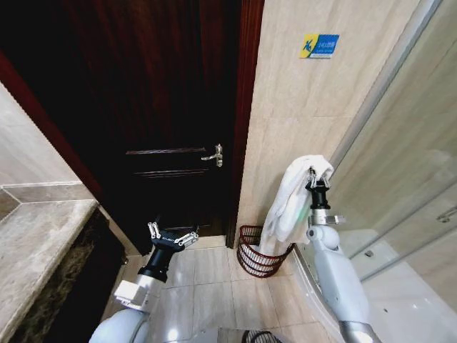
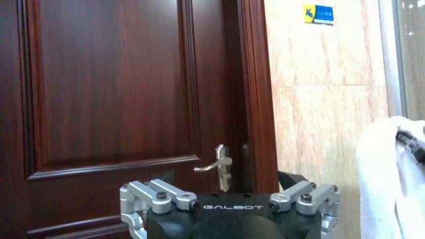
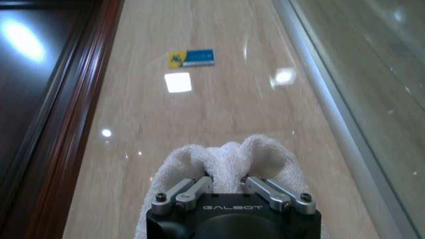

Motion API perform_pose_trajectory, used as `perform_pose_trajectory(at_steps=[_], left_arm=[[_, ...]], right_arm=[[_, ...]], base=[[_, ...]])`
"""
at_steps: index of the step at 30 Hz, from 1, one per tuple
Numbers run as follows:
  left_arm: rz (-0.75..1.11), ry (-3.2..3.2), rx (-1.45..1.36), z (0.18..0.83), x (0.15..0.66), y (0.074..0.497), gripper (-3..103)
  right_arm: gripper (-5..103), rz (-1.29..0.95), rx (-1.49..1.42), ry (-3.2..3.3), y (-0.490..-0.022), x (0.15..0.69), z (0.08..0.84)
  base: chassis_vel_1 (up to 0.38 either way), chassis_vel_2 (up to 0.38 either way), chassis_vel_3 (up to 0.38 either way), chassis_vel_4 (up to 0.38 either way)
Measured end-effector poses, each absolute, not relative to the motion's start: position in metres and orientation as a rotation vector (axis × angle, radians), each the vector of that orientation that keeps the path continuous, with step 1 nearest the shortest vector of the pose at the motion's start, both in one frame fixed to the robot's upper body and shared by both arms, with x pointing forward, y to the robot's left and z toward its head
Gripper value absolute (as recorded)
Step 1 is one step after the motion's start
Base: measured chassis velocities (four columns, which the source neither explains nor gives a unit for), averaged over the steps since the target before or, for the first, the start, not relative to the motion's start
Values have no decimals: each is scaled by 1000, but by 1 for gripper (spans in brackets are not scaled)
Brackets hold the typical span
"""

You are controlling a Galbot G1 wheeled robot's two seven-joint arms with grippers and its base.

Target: Discard the used towel into the hamper.

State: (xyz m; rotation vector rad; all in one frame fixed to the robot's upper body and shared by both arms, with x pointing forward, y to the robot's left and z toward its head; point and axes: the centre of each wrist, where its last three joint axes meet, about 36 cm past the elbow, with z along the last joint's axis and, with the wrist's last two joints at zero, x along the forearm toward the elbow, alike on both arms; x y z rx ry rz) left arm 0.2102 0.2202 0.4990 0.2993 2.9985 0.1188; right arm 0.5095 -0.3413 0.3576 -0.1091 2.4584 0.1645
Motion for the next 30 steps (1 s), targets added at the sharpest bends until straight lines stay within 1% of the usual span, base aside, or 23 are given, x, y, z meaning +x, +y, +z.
perform_pose_trajectory(at_steps=[18,30], left_arm=[[119,2998,299,499,210,220,100],[119,2998,299,499,210,220,100]], right_arm=[[11,165,-78,2577,-330,494,278],[11,163,-36,2595,-330,493,254]], base=[[0,0,0,0],[0,0,0,0]])
